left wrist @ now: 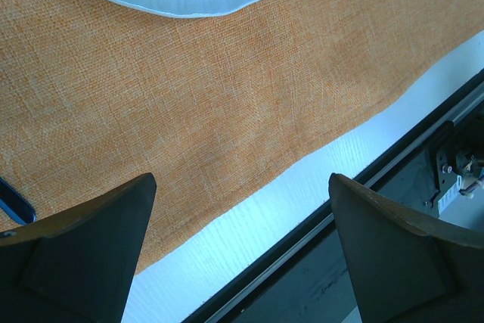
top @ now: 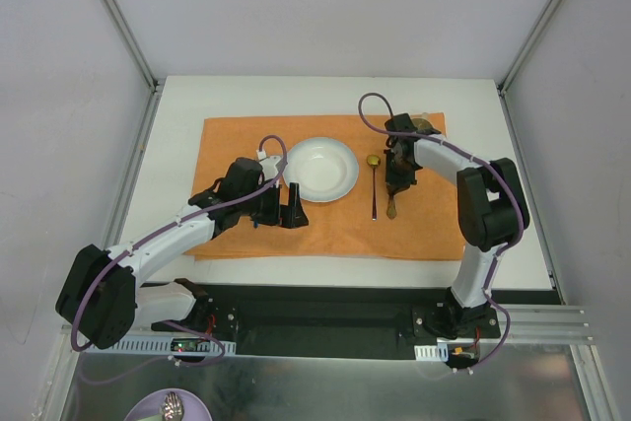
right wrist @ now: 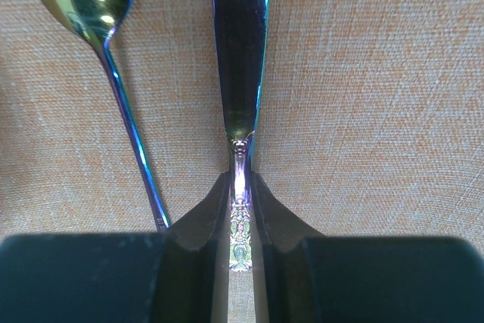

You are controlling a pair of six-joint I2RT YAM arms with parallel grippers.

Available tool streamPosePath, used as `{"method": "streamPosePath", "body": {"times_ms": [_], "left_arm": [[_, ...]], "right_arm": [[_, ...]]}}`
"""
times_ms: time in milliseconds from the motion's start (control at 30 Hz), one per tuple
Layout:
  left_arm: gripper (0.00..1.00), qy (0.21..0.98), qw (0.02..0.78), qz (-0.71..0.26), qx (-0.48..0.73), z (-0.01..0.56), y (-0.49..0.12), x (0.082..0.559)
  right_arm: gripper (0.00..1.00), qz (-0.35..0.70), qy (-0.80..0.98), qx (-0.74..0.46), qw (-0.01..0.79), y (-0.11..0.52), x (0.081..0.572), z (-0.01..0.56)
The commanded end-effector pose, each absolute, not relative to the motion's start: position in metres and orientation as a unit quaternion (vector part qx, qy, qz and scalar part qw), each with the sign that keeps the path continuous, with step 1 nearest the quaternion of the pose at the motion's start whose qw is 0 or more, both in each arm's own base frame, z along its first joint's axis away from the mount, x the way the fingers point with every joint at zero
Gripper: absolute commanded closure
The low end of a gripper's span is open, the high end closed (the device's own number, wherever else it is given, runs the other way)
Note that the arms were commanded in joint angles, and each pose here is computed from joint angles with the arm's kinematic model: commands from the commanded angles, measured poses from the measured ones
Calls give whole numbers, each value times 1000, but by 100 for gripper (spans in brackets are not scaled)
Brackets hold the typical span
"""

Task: Set the dinner table for one person
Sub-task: Place the knife on the napkin.

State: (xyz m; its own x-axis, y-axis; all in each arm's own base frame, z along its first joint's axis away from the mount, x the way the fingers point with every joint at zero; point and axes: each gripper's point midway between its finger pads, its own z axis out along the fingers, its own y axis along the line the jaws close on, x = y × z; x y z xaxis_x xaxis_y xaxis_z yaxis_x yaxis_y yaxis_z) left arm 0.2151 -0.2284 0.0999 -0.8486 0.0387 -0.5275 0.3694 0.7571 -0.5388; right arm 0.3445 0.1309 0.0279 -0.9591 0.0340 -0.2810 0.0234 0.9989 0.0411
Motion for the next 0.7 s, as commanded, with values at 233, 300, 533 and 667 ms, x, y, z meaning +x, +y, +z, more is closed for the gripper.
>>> {"method": "streamPosePath", "body": {"times_ms": [233, 300, 533, 667], "left_arm": [[1, 897, 261, -339, 110, 108, -228, 217], [1, 897, 261, -339, 110, 108, -228, 217], [1, 897, 264, -337, 110, 109, -227, 218], [1, 897, 266, -336, 110, 110, -227, 218]], "right_arm": [[73, 17, 989, 27, 145, 127, 338, 29], [58, 17, 989, 27, 146, 127, 338, 30], [49, 6, 985, 28, 169, 122, 342, 47], [49, 7, 981, 31, 190, 120, 346, 67]]}}
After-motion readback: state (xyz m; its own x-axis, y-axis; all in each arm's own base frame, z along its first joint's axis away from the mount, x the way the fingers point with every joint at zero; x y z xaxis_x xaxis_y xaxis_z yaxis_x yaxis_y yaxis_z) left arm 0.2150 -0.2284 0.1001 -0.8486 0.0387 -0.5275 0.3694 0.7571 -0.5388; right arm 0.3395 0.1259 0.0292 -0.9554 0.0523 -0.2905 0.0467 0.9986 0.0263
